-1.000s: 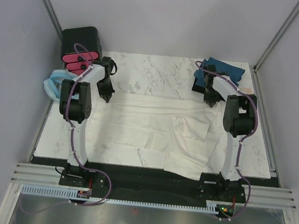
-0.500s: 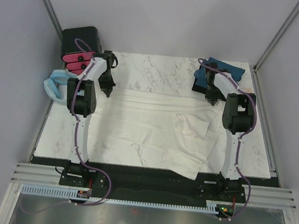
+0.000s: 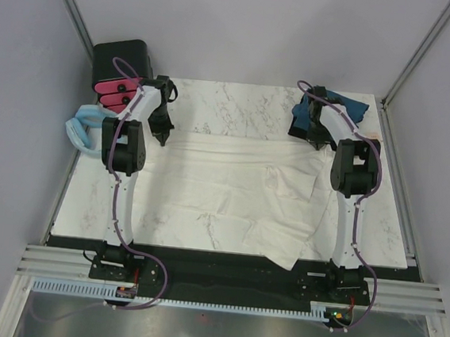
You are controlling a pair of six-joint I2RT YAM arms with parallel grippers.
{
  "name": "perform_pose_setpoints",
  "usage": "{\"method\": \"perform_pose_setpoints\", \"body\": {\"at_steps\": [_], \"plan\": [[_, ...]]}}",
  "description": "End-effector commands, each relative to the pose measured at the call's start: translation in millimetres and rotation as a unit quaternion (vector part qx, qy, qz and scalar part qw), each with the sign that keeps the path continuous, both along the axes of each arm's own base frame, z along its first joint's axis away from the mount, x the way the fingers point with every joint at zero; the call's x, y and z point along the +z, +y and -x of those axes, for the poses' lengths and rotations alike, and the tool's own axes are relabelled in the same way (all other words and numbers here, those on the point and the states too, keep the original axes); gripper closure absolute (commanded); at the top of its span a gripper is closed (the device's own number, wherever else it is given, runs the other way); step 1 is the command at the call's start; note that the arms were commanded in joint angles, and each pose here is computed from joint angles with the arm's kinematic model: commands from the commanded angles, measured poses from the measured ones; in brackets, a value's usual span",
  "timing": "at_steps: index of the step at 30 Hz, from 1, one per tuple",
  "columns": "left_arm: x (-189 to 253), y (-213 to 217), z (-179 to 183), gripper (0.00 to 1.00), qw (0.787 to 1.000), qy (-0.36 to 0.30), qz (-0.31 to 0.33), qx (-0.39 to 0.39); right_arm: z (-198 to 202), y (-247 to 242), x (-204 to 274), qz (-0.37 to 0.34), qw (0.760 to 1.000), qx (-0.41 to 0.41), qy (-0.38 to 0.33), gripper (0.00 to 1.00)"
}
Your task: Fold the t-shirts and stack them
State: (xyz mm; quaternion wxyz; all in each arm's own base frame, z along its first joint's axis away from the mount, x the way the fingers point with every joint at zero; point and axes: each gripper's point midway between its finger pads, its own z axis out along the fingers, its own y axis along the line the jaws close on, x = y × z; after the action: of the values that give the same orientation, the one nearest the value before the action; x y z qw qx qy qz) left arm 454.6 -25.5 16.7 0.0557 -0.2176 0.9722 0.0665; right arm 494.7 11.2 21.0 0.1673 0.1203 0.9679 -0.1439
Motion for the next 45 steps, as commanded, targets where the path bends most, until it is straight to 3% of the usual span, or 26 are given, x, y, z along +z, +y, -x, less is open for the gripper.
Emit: {"method": "perform_pose_setpoints", "body": {"at_steps": [1, 4, 6, 11, 12, 18, 21, 24, 25, 26, 32, 34, 41, 45], "plan": [[-14, 34, -22, 0.98, 0.998, -0.039, -0.046, 0.024, -12, 18, -14, -0.035, 0.999, 0.007, -0.019, 0.86], [9, 30, -39, 0.90, 0.996, -0.085, -0.034, 0.014, -19, 28, 7, -0.063, 0.996, 0.018, -0.055, 0.81], [38, 28, -44, 0.86, 0.992, -0.123, -0.026, 0.015, -20, 35, 21, -0.079, 0.994, 0.026, -0.075, 0.71], [105, 10, -54, 0.79, 0.973, -0.228, 0.020, 0.008, -23, 42, 121, -0.099, 0.977, 0.033, -0.188, 0.65], [129, 7, -52, 0.77, 0.967, -0.253, 0.027, 0.004, -19, 44, 153, -0.105, 0.969, 0.038, -0.219, 0.64], [170, -31, -29, 0.74, 0.953, -0.286, 0.086, -0.052, 24, 58, 250, -0.131, 0.944, 0.070, -0.294, 0.62], [183, -51, -2, 0.74, 0.947, -0.284, 0.125, -0.085, 64, 77, 270, -0.158, 0.944, 0.096, -0.274, 0.62], [190, -49, 38, 0.74, 0.950, -0.281, 0.111, -0.084, 118, 103, 256, -0.181, 0.950, 0.129, -0.218, 0.62], [173, -44, 57, 0.74, 0.957, -0.258, 0.104, -0.077, 133, 109, 247, -0.183, 0.952, 0.135, -0.204, 0.62], [188, -38, 71, 0.73, 0.953, -0.279, 0.096, -0.066, 153, 124, 238, -0.183, 0.952, 0.154, -0.190, 0.61], [154, -15, 144, 0.69, 0.964, -0.256, 0.057, -0.049, 270, 127, 137, -0.203, 0.965, 0.146, -0.074, 0.59], [146, -12, 162, 0.69, 0.965, -0.251, 0.051, -0.050, 291, 124, 131, -0.208, 0.966, 0.142, -0.063, 0.58], [138, -12, 180, 0.69, 0.966, -0.246, 0.056, -0.054, 345, 125, 81, -0.179, 0.970, 0.160, 0.029, 0.55], [139, -12, 181, 0.69, 0.967, -0.243, 0.059, -0.054, 365, 139, 70, -0.197, 0.965, 0.168, 0.042, 0.54]]}}
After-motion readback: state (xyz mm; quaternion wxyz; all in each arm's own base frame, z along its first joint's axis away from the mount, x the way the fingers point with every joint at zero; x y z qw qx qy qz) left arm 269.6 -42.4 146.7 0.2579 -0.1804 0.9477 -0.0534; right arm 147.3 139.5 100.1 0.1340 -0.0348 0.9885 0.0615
